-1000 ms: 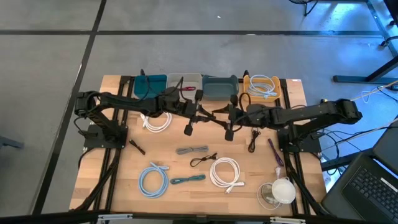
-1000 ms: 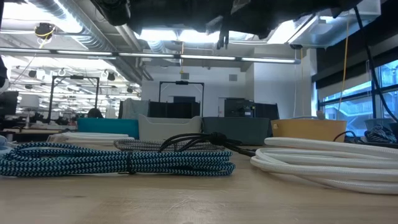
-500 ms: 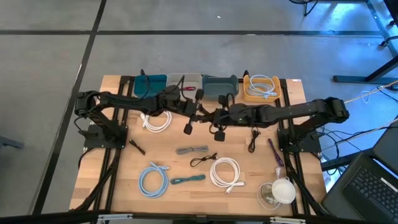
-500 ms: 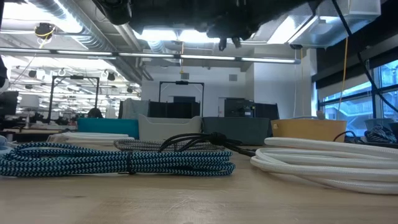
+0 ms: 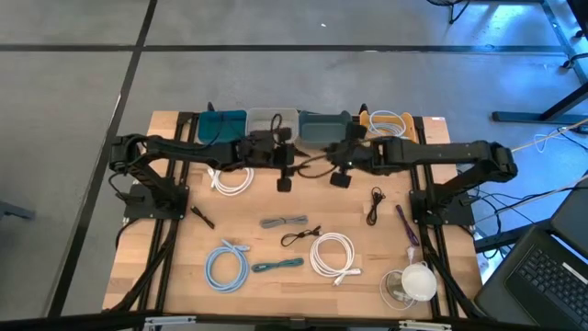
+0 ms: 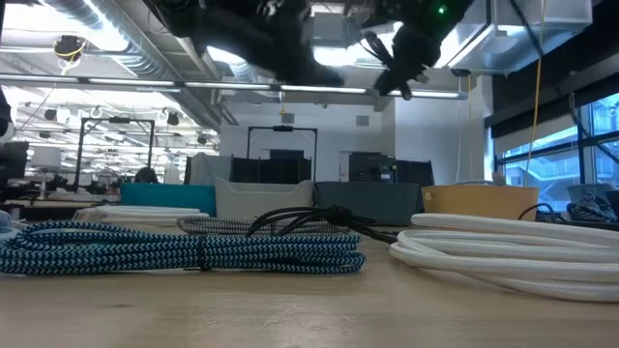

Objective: Pick & Place USB Port
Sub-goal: Put the black USB cable into the dark blue bin

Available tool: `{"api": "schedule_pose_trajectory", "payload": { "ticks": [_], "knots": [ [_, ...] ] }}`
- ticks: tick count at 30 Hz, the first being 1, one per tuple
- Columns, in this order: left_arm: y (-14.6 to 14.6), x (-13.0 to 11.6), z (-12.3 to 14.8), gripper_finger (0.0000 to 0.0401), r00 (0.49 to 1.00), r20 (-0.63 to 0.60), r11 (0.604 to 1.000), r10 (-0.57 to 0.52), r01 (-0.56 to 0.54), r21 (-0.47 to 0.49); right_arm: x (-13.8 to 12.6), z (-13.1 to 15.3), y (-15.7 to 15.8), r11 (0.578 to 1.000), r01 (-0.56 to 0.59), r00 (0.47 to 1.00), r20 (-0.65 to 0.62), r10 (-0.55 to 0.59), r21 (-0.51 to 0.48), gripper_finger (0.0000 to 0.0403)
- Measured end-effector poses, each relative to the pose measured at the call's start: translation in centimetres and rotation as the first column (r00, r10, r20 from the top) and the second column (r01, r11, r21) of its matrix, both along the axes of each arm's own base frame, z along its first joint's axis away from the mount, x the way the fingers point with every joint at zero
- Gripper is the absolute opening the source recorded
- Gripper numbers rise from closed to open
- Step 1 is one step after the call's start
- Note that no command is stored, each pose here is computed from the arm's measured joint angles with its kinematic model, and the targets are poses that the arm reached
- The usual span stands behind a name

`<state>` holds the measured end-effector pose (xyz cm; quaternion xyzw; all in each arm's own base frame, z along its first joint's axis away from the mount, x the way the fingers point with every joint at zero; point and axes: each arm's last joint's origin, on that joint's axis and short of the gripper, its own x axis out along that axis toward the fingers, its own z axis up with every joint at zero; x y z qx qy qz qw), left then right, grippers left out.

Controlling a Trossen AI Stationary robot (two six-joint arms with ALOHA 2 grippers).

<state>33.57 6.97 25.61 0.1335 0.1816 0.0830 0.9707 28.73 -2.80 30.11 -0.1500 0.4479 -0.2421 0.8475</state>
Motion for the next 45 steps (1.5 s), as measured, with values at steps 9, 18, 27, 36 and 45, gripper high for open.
{"api": "schedule_pose_trajectory", "payload": {
  "ticks": [9,18,27,36,45],
  "knots": [
    [-0.6,-0.5,-0.4,0.0199,0.997,-0.061,0.990,0.036,-0.044,-0.131,-0.8,0.6,-10.5,0.990,0.103,0.995,0.000,-0.103,0.091,0.0041],
    [-2.9,-0.1,-0.3,0.0200,0.996,-0.047,0.988,-0.077,0.070,-0.137,4.1,-2.1,-18.9,0.985,0.079,0.986,-0.157,-0.054,0.156,0.0041],
    [-5.3,-0.2,-0.5,0.0200,0.986,-0.093,0.982,-0.138,0.124,-0.143,6.4,-8.2,-24.0,0.931,0.148,0.943,-0.332,-0.031,0.335,0.0041],
    [-6.4,-0.5,0.4,0.0200,0.990,-0.070,0.989,-0.125,0.119,-0.082,6.0,-13.1,-26.2,0.892,0.210,0.918,-0.394,-0.039,0.400,0.0041],
    [-7.0,-0.8,0.9,0.0200,0.989,-0.057,0.988,-0.138,0.134,-0.079,6.4,-15.7,-26.3,0.854,0.227,0.914,-0.404,-0.021,0.468,0.0040]
  ]
}}
